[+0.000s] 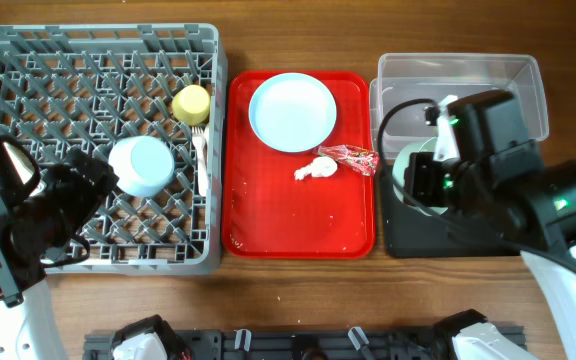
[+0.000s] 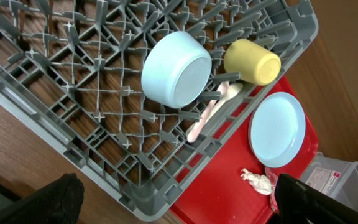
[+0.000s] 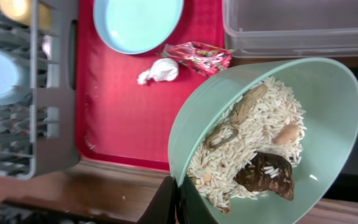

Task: Sort waste into correct bins and load items into the dishwasher rack
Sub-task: 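Carry the green bowl over the black tray and tip the rice out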

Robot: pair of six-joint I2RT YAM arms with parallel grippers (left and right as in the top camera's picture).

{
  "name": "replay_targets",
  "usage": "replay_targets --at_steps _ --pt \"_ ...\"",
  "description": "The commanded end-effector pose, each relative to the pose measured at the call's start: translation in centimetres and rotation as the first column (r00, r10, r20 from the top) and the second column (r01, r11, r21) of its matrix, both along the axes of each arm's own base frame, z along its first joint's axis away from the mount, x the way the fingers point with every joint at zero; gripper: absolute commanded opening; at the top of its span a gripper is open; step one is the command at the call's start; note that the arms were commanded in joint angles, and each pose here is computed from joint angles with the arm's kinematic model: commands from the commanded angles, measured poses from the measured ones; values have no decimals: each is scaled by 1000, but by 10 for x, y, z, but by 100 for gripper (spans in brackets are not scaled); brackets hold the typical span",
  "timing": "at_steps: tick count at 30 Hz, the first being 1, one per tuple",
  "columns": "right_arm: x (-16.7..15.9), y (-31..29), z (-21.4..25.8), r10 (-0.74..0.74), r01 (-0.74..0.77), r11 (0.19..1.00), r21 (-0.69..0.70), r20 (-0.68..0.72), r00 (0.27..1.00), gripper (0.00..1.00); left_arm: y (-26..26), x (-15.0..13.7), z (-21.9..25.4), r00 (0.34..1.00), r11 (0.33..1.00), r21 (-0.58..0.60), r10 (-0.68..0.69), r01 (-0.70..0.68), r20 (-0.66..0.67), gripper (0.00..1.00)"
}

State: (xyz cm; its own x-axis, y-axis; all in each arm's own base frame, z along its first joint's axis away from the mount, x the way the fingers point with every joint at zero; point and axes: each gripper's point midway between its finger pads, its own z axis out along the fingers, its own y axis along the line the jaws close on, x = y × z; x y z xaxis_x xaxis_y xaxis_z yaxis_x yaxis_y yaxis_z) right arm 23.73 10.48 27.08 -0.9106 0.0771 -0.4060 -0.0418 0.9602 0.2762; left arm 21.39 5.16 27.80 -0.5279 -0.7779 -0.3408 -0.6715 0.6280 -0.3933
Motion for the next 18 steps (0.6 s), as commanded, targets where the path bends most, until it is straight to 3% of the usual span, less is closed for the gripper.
replay_targets --at_steps 1,5,12,15,18 --pt "0 3 0 101 -100 988 116 -2 995 4 3 -1 0 1000 1000 13 6 -6 -3 100" --pt "2 -4 -17 159 -149 944 295 -10 987 4 3 -1 0 1000 1000 13 6 -6 -3 100" --pt "14 -33 -67 75 -72 864 498 12 997 4 3 -1 0 1000 1000 13 6 -6 -3 100" --pt "19 -30 -74 62 -102 776 622 86 994 4 3 -1 0 1000 1000 13 6 -6 -3 100" --pt "18 -33 -87 43 -90 761 642 89 995 4 3 -1 0 1000 1000 13 6 -6 -3 100"
